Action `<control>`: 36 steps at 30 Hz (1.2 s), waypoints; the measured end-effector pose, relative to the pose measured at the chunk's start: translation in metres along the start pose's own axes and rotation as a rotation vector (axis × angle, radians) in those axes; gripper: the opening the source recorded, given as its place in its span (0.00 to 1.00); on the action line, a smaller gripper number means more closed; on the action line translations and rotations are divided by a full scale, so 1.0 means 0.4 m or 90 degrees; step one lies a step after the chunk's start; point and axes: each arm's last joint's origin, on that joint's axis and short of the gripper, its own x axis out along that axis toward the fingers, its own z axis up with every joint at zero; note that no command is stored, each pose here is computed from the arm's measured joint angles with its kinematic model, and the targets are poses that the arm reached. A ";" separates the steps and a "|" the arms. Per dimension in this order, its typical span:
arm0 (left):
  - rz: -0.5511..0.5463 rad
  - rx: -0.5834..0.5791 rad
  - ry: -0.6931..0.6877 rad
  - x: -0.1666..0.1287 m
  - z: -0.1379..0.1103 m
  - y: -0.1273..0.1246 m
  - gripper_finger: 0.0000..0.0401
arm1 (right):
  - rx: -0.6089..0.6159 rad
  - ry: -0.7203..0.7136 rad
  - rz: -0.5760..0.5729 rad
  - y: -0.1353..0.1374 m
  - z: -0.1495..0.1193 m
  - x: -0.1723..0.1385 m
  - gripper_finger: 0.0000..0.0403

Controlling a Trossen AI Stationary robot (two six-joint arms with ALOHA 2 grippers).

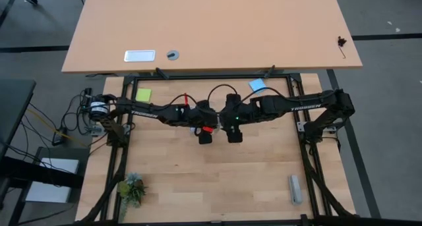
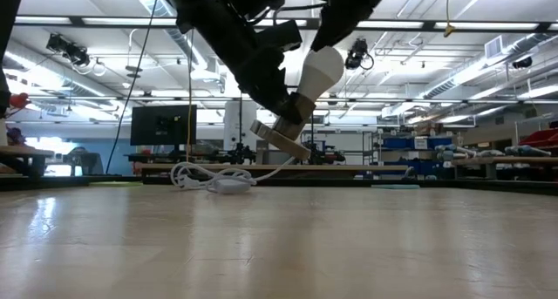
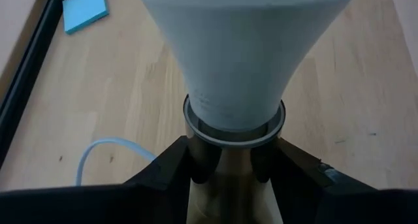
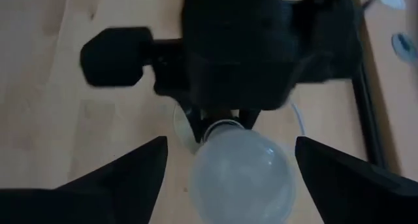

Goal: Screw lightbulb
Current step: Remove the light bulb from the lamp

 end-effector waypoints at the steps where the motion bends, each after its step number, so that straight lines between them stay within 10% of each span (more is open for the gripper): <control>1: 0.000 0.000 0.000 0.000 0.000 0.000 0.40 | 0.024 0.002 0.000 0.000 -0.001 0.000 0.86; 11: 0.008 -0.001 0.002 0.000 0.000 0.002 0.40 | 0.348 0.054 -0.002 -0.052 -0.029 0.015 0.88; 20: 0.006 -0.001 -0.001 0.000 0.001 0.001 0.40 | 0.378 0.062 0.043 -0.057 -0.024 0.067 0.86; 27: 0.004 0.000 0.002 0.000 0.000 0.001 0.40 | 0.265 0.064 0.047 -0.056 -0.025 0.075 0.72; 36: 0.009 -0.001 -0.001 -0.001 0.002 0.002 0.40 | -0.091 0.062 0.038 -0.058 -0.026 0.070 0.72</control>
